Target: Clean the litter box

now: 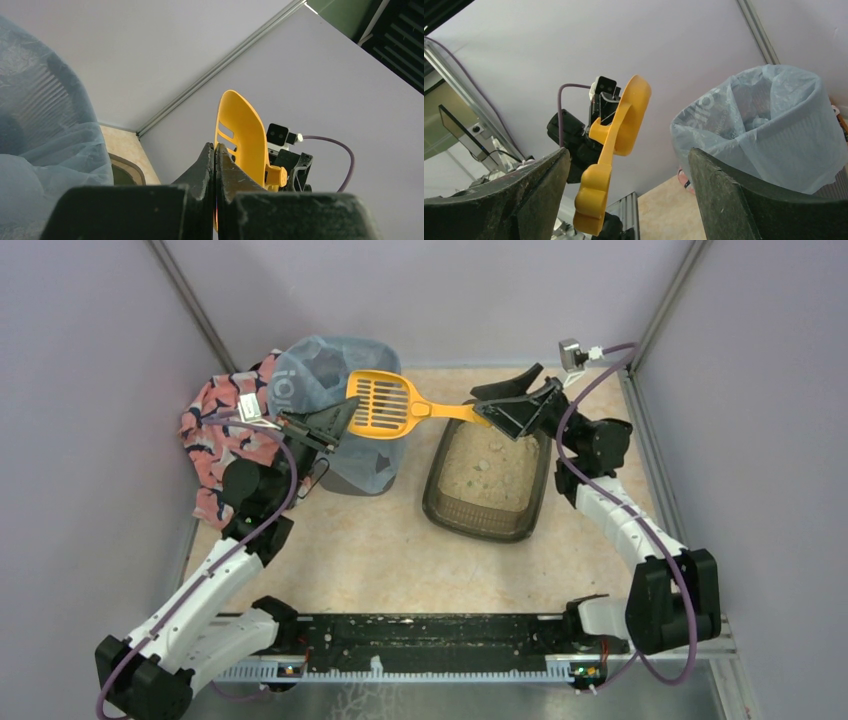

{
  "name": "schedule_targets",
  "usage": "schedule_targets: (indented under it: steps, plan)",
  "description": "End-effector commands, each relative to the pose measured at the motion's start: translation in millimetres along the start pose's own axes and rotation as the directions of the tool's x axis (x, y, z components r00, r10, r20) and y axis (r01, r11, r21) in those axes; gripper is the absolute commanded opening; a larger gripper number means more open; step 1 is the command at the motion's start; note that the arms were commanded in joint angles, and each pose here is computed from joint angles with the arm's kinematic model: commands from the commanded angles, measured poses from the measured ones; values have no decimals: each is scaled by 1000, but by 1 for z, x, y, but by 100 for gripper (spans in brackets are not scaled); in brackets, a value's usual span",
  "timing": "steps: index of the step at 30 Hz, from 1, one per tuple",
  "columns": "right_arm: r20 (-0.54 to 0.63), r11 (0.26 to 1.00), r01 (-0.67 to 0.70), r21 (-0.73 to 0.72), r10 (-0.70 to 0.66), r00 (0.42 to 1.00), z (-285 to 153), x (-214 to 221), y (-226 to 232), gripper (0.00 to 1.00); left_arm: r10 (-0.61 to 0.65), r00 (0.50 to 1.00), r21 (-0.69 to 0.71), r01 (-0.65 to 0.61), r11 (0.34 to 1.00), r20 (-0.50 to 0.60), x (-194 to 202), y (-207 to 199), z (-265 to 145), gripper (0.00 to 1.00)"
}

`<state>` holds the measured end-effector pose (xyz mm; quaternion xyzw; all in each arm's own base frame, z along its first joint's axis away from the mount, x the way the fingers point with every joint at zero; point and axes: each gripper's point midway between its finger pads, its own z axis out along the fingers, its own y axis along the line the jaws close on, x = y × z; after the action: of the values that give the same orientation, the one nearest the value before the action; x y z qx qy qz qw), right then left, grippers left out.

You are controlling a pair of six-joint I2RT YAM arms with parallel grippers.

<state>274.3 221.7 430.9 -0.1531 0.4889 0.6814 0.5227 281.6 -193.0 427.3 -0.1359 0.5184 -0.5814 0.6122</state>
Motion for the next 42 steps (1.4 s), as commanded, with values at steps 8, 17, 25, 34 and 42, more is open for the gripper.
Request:
schedule_targets:
  steps: [8, 17, 25, 34, 42]
  plan:
    - [-23, 996, 84, -38, -85, 996, 13, 0, 22, 88, 3, 999, 60, -6, 998, 44, -11, -14, 1, 0]
    - [-37, 996, 71, -60, -73, 997, 14, 7, 25, 56, -22, 999, 42, 21, 999, 28, -3, -3, -1, 0]
    - [-51, 993, 57, -100, -63, 997, 17, 14, 34, 45, -21, 999, 42, 20, 999, 31, -3, -3, -1, 0]
    - [-61, 994, 55, -94, -61, 996, 17, 20, 34, 43, -16, 999, 46, 15, 999, 33, -3, -2, 2, 0]
    - [-66, 995, 50, -88, -56, 996, 15, 23, 32, 37, -14, 998, 32, 11, 999, 66, -9, 1, 7, 0]
